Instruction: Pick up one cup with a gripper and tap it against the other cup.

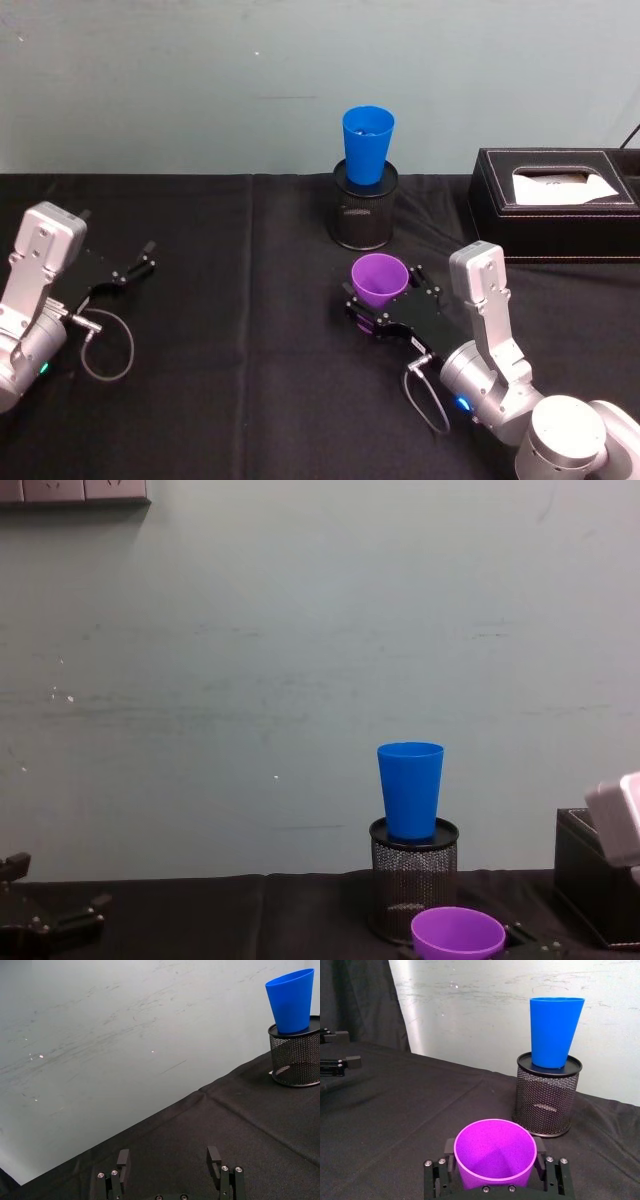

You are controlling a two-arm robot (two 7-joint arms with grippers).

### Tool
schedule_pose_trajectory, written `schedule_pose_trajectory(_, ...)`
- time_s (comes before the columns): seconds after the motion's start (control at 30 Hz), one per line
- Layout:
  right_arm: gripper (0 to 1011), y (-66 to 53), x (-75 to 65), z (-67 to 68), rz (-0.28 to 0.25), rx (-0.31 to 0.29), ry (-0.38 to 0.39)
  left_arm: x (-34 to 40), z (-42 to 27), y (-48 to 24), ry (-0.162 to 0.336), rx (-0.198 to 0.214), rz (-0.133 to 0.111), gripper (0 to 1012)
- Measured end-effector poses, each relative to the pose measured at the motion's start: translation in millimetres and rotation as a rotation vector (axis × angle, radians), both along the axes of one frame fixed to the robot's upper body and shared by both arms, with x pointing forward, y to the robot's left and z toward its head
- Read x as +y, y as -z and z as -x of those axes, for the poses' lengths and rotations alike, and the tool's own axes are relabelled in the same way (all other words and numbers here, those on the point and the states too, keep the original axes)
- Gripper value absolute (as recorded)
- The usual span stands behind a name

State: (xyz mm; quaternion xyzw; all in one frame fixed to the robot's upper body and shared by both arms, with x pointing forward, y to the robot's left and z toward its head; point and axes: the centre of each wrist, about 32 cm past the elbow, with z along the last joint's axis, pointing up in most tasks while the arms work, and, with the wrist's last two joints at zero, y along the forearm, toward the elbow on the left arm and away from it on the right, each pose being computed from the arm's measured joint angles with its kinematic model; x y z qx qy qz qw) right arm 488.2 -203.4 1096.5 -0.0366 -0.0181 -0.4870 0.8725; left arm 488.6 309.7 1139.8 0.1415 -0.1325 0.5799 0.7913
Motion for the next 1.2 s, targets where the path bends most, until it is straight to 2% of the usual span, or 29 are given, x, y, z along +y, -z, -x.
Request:
schedule_pose_trajectory(0.1,908,-0.1,0.8,-0.7,-0.007,0.0,-0.001,0.0,0.0,0.0,0.0,0.0,0.0,1000)
schedule_pose_trajectory(0.23,783,-1.1,0.6,-0.7,-0.013,-0.002,0.004,0.0,0.0,0.0,0.0,0.0,0.0,1000)
schedule_pose_trajectory(0.4,751,-10.5,-0.1,0.6,-0.012,-0.026,0.001,0.0,0.0,0.0,0.0,0.0,0.0,1000)
schedule_pose_trajectory(0.47,739,-23.1,-1.8,2.7,-0.009,-0.056,0.001,0.0,0.0,0.0,0.0,0.0,0.0,1000)
schedule_pose_trajectory(0.53,734,-27.4,-2.2,3.1,-0.01,-0.065,0.003,0.0,0.0,0.0,0.0,0.0,0.0,1000)
schedule_pose_trajectory(0.57,733,-40.3,-3.6,4.6,-0.011,-0.086,0.007,0.0,0.0,0.0,0.0,0.0,0.0,1000)
schedule_pose_trajectory(0.6,728,-40.3,-3.6,4.6,-0.011,-0.086,0.007,0.0,0.0,0.0,0.0,0.0,0.0,1000)
schedule_pose_trajectory(0.73,724,-65.4,-5.2,7.6,-0.015,-0.099,0.013,0.0,0.0,0.0,0.0,0.0,0.0,1000)
schedule_pose_trajectory(0.83,726,-76.9,-6.1,9.3,-0.025,-0.092,0.016,0.0,0.0,0.0,0.0,0.0,0.0,1000)
schedule_pose_trajectory(0.97,726,-83.3,-6.9,10.2,-0.033,-0.08,0.018,0.0,0.0,0.0,0.0,0.0,0.0,1000)
schedule_pose_trajectory(1.2,726,-82.0,-6.7,10.0,-0.032,-0.079,0.017,0.0,0.0,0.0,0.0,0.0,0.0,1000)
